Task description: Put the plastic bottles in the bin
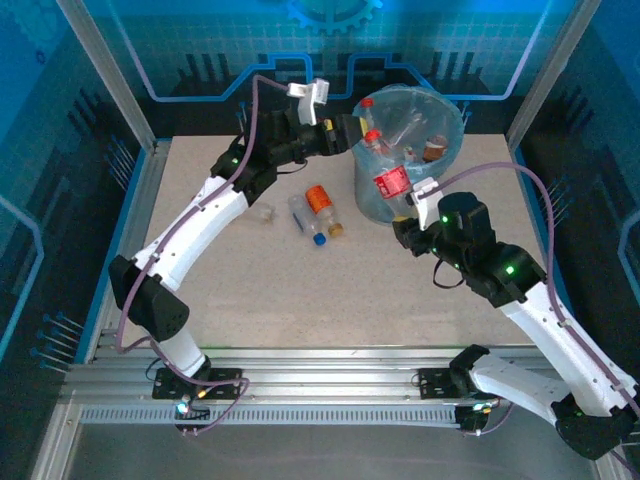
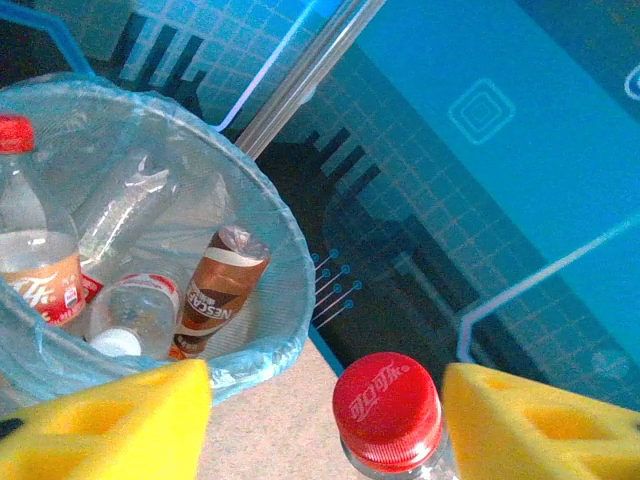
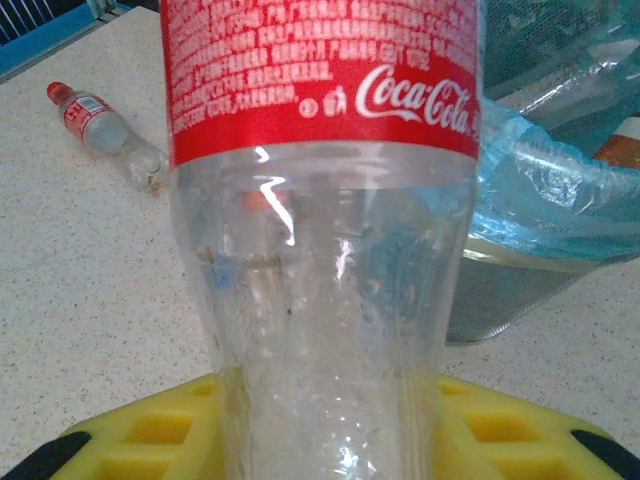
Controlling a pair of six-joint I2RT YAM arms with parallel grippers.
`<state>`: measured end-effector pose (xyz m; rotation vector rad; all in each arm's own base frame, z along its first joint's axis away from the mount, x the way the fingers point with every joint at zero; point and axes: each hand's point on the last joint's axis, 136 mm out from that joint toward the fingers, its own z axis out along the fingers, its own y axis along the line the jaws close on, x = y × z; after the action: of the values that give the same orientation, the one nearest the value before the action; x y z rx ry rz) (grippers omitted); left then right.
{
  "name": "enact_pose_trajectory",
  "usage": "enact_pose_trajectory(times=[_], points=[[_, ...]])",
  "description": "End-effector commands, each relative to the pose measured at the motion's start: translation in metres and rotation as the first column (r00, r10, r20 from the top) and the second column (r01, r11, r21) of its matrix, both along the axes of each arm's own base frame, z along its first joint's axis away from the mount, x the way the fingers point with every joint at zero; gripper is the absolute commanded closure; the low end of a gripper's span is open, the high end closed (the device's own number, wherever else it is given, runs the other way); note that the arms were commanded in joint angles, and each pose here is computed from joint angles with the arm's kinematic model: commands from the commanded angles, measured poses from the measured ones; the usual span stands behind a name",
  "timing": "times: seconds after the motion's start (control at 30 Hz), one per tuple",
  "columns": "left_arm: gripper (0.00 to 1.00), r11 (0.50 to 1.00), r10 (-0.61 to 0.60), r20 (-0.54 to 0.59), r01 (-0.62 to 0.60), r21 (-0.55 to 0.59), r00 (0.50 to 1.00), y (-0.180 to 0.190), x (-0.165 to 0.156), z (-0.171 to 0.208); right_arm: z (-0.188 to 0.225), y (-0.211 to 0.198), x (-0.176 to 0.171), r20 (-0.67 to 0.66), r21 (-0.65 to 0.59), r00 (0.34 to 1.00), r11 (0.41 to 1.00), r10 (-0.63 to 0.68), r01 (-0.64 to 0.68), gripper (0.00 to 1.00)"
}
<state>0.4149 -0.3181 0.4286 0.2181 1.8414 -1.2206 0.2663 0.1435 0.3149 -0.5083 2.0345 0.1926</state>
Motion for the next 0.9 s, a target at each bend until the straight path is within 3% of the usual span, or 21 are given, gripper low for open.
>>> enact_pose_trajectory(times=[0.0, 0.17, 0.53, 0.6, 0.67, 0.87], points=[[0.34, 1.000, -0.011, 0.057, 0.012, -0.020, 0.998, 0.008, -0.010, 0.021, 0.017, -0.001, 0.002, 0.026, 0.035, 1.000, 0.999, -0.010, 0.009, 0.63], [0.47, 0.999, -0.005, 0.063, 0.007, -0.036, 0.998, 0.016, -0.008, 0.027, 0.017, 0.002, 0.005, 0.015, 0.028, 1.000, 1.000, -0.005, 0.004, 0.63], [0.57, 1.000, -0.003, 0.049, 0.005, -0.029, 0.999, 0.025, -0.012, 0.023, 0.014, 0.008, 0.009, 0.001, 0.027, 1.000, 1.000, 0.008, -0.008, 0.63], [0.52, 1.000, -0.005, 0.048, 0.006, -0.030, 0.999, 0.025, -0.012, 0.022, 0.015, 0.008, 0.009, 0.003, 0.032, 1.000, 0.999, 0.005, -0.006, 0.63], [0.38, 0.999, -0.009, 0.034, 0.010, -0.033, 0.999, 0.024, -0.010, 0.019, 0.016, 0.009, 0.009, 0.008, 0.040, 1.000, 0.999, 0.009, -0.009, 0.63], [0.36, 0.994, -0.086, -0.032, 0.084, -0.065, 0.996, 0.006, -0.002, 0.010, 0.020, 0.013, 0.010, 0.022, 0.054, 0.999, 0.998, 0.026, -0.028, 0.63]])
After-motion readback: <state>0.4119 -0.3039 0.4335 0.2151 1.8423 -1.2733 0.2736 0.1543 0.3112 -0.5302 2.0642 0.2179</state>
